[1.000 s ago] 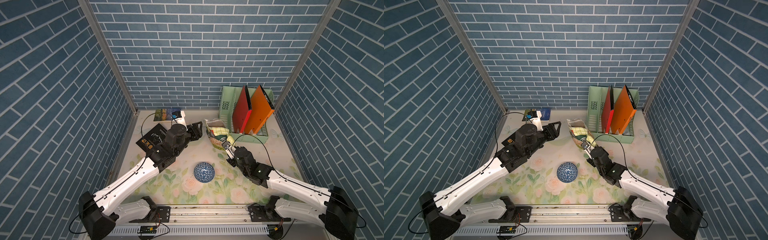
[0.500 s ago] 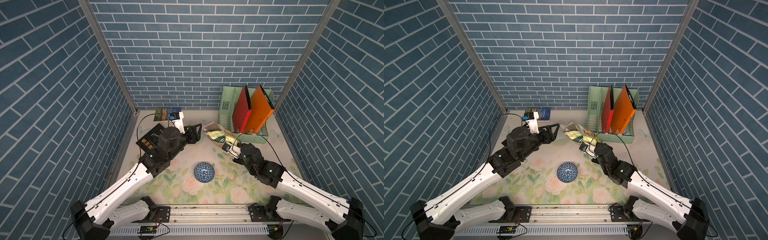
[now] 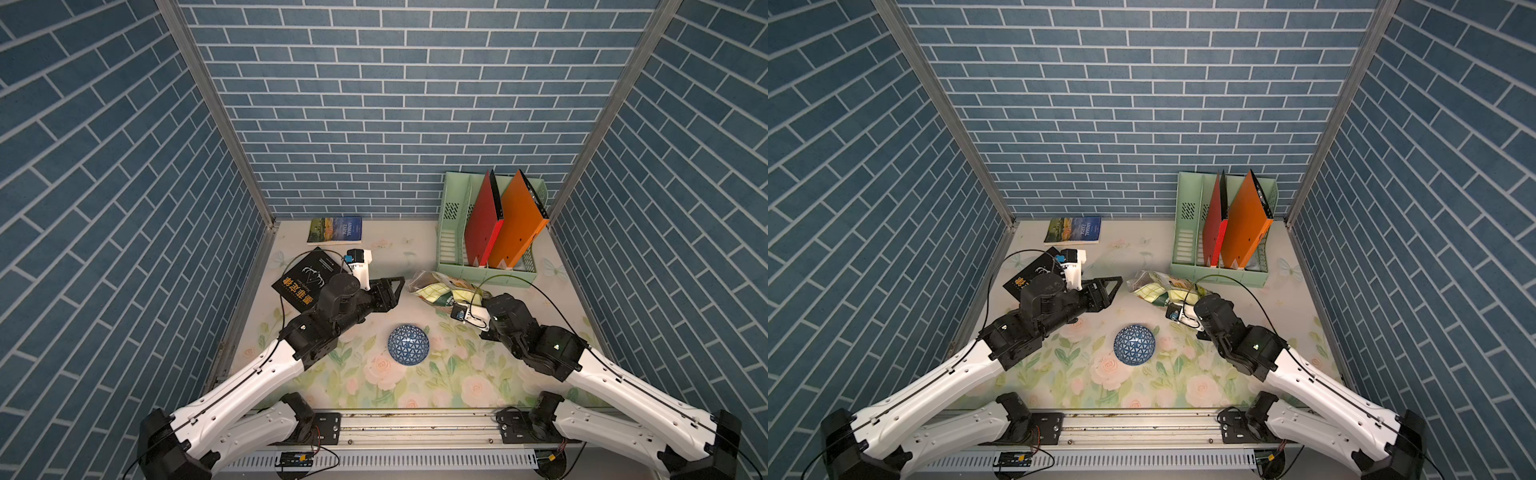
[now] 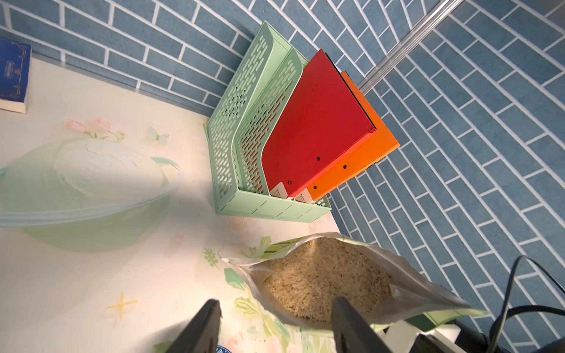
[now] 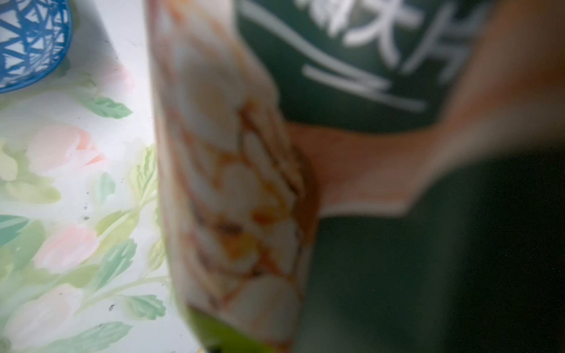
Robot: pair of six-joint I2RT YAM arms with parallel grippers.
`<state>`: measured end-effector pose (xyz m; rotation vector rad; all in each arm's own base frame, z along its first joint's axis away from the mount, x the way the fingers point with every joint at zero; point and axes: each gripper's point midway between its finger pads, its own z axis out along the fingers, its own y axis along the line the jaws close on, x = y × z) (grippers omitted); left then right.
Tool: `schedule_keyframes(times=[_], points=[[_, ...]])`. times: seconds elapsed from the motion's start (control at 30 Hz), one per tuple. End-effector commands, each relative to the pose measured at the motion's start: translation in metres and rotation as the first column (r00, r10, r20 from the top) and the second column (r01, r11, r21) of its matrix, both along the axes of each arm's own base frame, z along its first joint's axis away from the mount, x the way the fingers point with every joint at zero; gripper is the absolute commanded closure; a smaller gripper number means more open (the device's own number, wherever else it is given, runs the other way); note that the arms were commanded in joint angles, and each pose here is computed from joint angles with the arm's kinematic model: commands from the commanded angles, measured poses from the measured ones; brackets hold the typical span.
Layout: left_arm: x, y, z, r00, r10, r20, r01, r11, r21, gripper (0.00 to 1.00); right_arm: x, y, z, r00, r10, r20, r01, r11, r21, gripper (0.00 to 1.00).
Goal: Pour the oats into the breakfast bowl
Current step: Pick up the oats bag from the center of the board, then pour the oats into the bowl.
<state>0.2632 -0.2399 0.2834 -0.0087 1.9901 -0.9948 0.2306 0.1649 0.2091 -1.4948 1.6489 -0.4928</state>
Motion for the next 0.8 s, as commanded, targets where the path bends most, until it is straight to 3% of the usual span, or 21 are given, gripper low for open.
schedule_keyframes(times=[0.0, 0.2, 0.77], points=[[-0.006, -0.002, 0.000, 1.000, -0.030, -0.001, 0.030, 0.998, -0.046, 0.39, 0.002, 0.006, 0.052, 0.997, -0.012, 0.078, 0.001, 0.990, 0.144, 1.00], [-0.013, -0.004, -0.015, 0.998, -0.060, -0.032, 0.058, 0.997, -0.051, 0.43, -0.006, -0.002, 0.041, 1.000, 0.006, 0.023, -0.008, 0.998, 0.066, 1.00], [-0.017, -0.019, -0.051, 0.986, -0.119, -0.118, 0.111, 0.991, -0.074, 0.55, -0.018, -0.017, 0.036, 0.996, 0.089, 0.007, -0.088, 0.992, -0.096, 1.00]])
